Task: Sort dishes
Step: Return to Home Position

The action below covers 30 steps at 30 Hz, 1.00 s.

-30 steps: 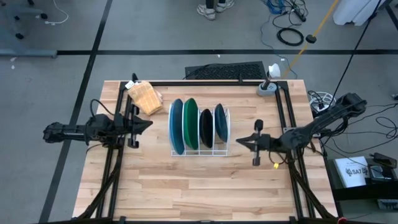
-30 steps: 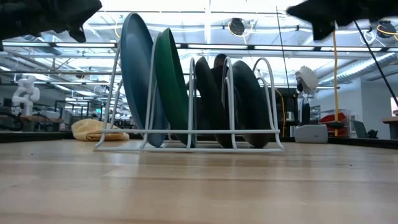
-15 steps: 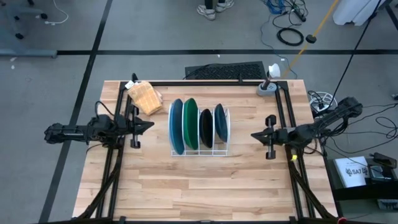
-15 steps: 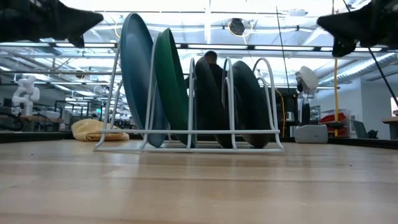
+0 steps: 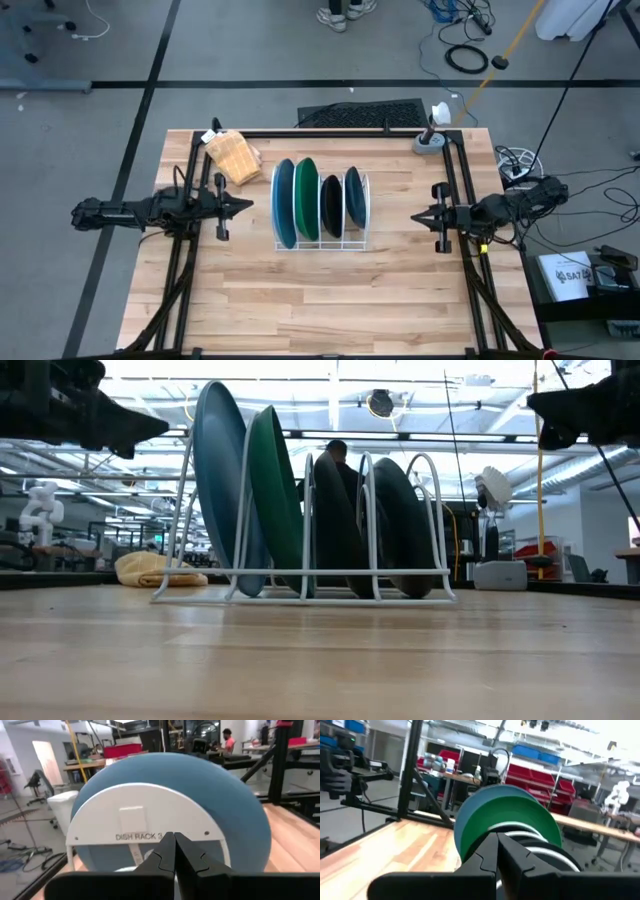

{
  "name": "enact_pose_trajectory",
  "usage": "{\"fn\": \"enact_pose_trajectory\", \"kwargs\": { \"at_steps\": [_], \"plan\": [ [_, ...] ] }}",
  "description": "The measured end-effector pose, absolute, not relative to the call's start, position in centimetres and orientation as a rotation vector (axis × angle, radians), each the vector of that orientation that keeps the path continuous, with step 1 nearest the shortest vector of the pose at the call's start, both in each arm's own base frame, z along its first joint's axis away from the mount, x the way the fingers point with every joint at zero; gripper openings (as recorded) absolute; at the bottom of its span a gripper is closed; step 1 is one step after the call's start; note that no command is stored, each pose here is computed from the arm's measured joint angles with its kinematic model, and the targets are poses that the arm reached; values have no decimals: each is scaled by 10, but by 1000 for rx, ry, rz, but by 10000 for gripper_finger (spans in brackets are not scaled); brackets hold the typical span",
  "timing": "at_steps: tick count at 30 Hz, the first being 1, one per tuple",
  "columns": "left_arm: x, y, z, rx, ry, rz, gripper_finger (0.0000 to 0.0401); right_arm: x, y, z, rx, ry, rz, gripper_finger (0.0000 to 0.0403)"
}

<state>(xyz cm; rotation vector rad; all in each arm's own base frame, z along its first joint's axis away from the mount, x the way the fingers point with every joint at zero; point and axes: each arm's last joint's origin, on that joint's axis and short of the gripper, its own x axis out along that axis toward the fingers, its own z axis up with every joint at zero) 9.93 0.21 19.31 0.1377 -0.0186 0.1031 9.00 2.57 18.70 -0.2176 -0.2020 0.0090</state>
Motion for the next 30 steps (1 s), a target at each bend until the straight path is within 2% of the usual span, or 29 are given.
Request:
{"fn": "enact_pose_trajectory", "kwargs": {
  "at_steps": [12, 18, 25, 30],
  "plan": [
    [99, 4, 187, 163, 43, 151, 2, 93, 18, 181, -156, -139, -48, 0],
    [101, 6, 173, 131, 79, 230, 2, 94, 15, 182, -112, -148, -47, 0],
    [102, 6, 165, 96, 88, 220, 1, 95, 15, 179, -11, -125, 101, 0],
    [102, 7, 164, 127, 99, 254, 7, 95, 15, 176, 30, -84, 89, 0]
  ]
}}
